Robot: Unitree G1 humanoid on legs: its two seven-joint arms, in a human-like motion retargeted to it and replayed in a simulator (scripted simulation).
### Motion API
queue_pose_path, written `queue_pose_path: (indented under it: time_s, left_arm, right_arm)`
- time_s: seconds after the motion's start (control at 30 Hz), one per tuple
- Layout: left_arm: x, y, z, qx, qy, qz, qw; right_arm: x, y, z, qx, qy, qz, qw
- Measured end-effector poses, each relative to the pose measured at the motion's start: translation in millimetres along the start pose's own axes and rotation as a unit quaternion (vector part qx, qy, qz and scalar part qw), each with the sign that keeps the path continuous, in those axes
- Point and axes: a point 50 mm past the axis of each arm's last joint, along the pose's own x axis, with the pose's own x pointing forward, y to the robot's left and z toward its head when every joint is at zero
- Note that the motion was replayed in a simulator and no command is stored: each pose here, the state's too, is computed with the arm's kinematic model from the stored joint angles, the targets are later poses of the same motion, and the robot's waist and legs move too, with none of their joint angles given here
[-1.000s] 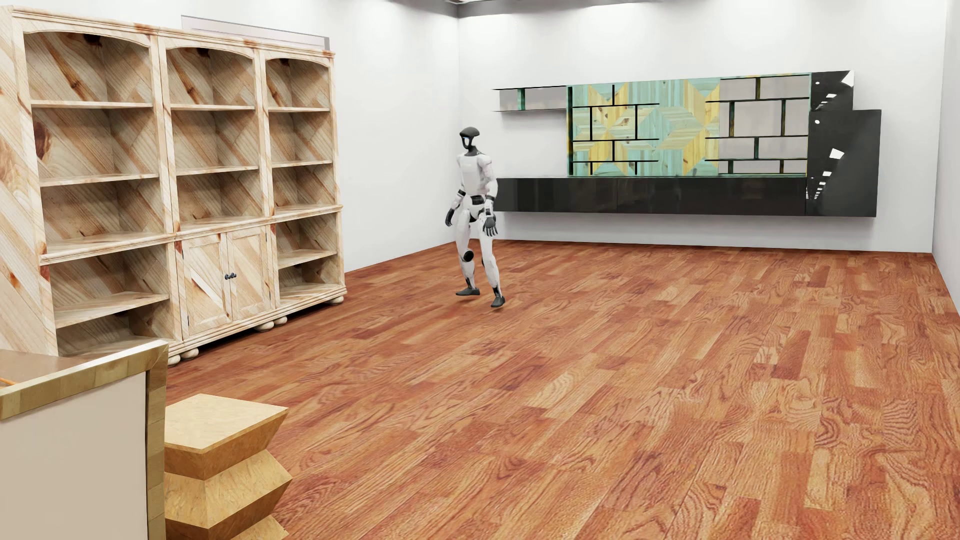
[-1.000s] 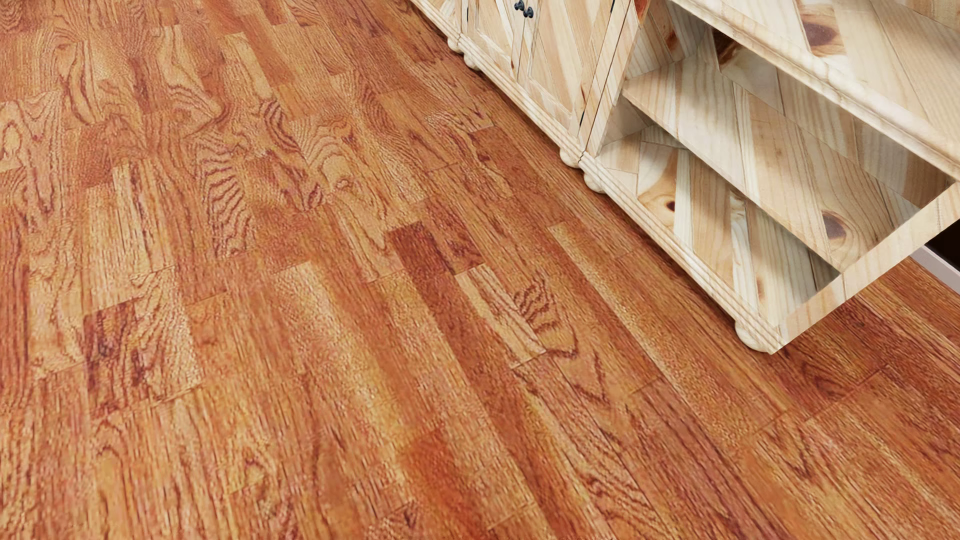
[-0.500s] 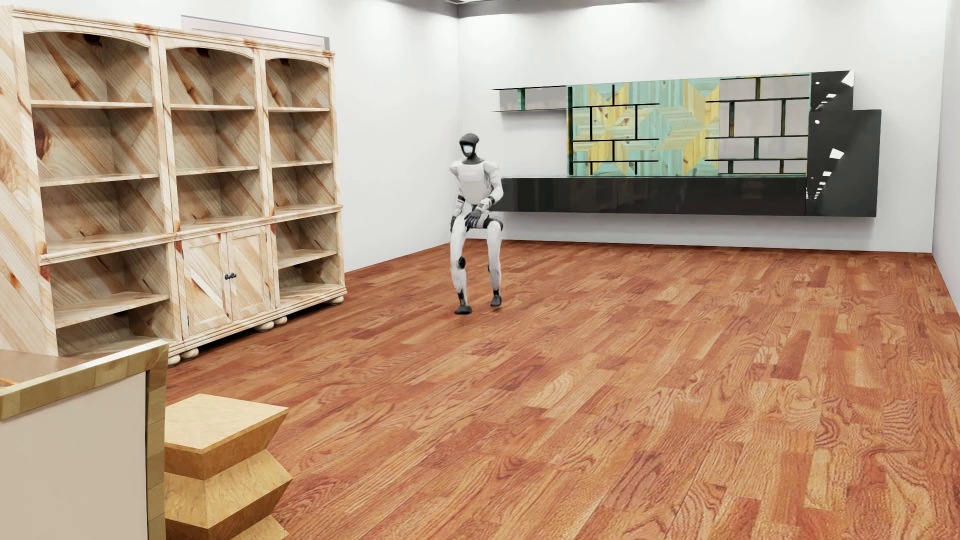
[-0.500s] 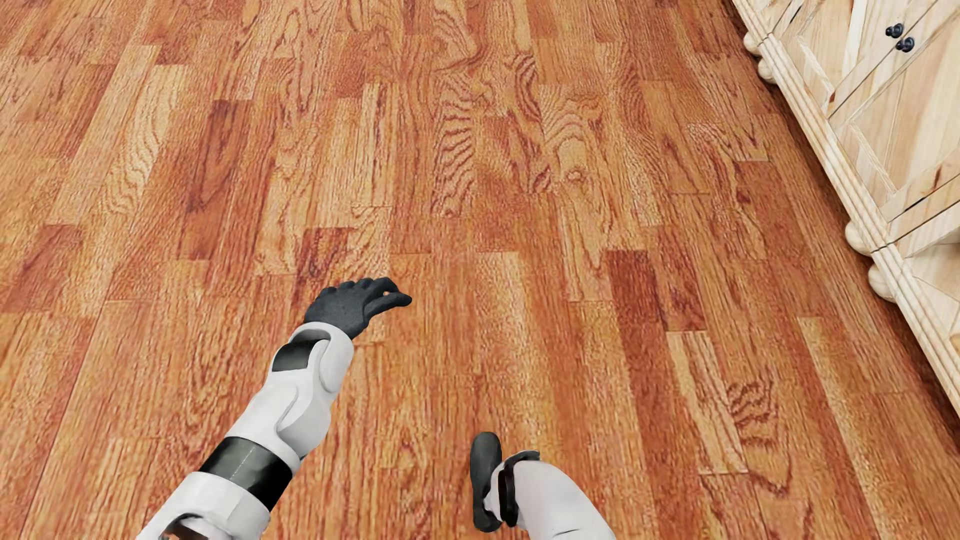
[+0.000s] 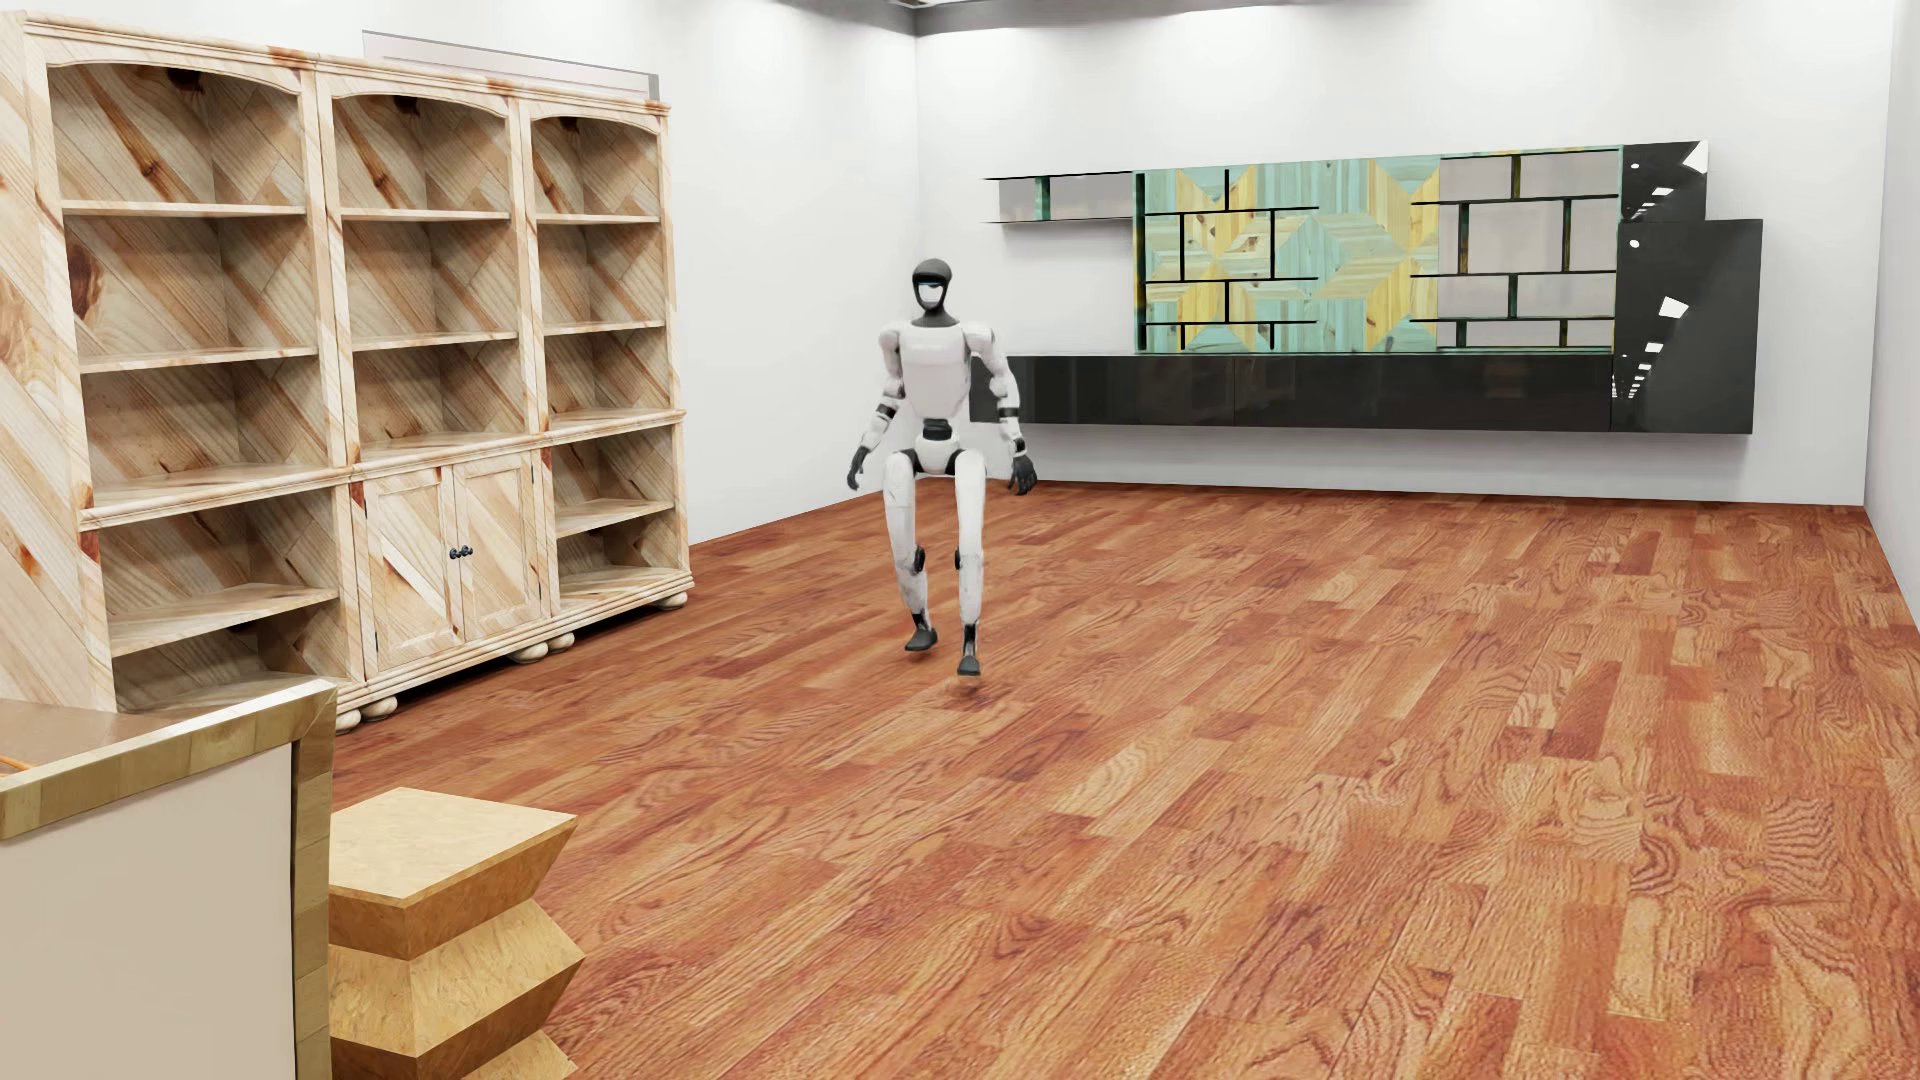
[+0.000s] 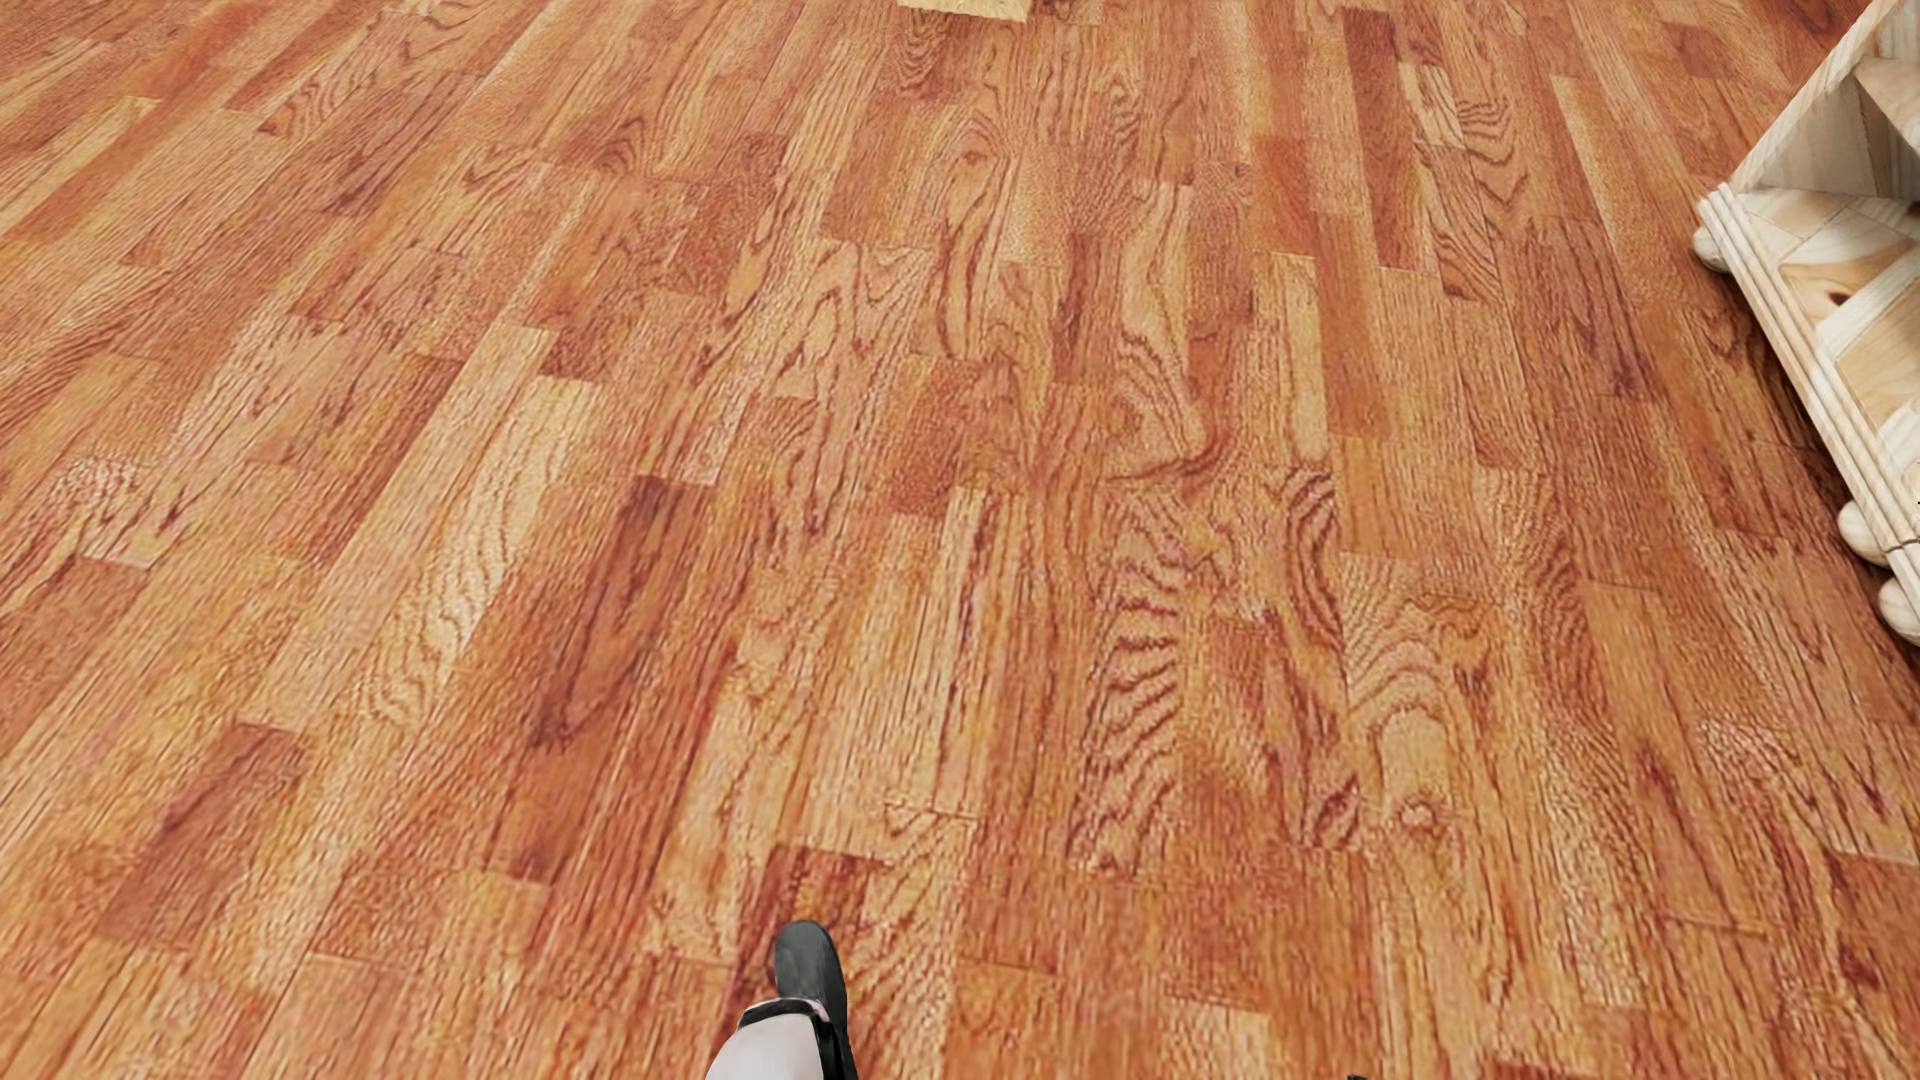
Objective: Go to the endtable
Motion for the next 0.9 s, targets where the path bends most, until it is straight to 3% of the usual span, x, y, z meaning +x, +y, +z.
queue_pose_path:
  time_s: [0.1,0.17,0.23,0.3,0.37,0.43,0.53,0.6,0.67,0.77,0.83,0.9]
  left_arm:
    - [-14.5,-27.1,-37.6,-0.151,0.048,0.059,0.986]
    - [-11.1,-24.0,-8.1,-0.172,0.038,0.084,0.981]
    - [-7.1,-1.1,54.5,-0.116,-0.04,0.085,0.989]
    - [-19.2,33.8,130.4,0.001,-0.153,0.119,0.981]
    - [-54.3,67.6,209.8,0.112,-0.261,0.186,0.941]
    - [-115.1,93.1,281.0,0.172,-0.382,0.259,0.87]
    - [-214.1,111.7,335.1,0.155,-0.554,0.354,0.737]
    - [-233.8,118.0,329.7,0.122,-0.596,0.38,0.697]
    - [-207.3,124.3,301.6,0.099,-0.56,0.384,0.727]
    - [-116.3,110.3,239.9,0.053,-0.395,0.305,0.865]
    - [-52.0,78.6,181.2,0.103,-0.226,0.214,0.945]
    - [-12.9,40.4,105.6,0.192,-0.087,0.092,0.973]
  right_arm:
    - [16.5,-31.4,30.8,-0.028,-0.049,-0.039,0.998]
    - [12.3,-42.4,17.2,0.019,-0.01,-0.094,0.995]
    - [7.9,-28.0,3.0,0.039,0.028,-0.077,0.996]
    - [7.3,-3.8,-7.6,-0.02,0.054,0.02,0.998]
    - [-1.0,18.8,-29.1,-0.029,0.119,0.07,0.99]
    - [-9.8,28.7,-45.7,0.007,0.17,0.066,0.983]
    - [-27.0,42.6,-65.4,0.052,0.214,0.076,0.973]
    - [-38.0,53.6,-77.7,0.037,0.243,0.113,0.963]
    - [-41.4,65.2,-79.2,-0.003,0.249,0.158,0.955]
    - [-22.8,59.4,-56.5,-0.06,0.186,0.175,0.965]
    - [-3.9,43.0,-30.9,-0.074,0.123,0.134,0.981]
    - [11.9,31.3,4.3,-0.105,0.039,0.113,0.987]
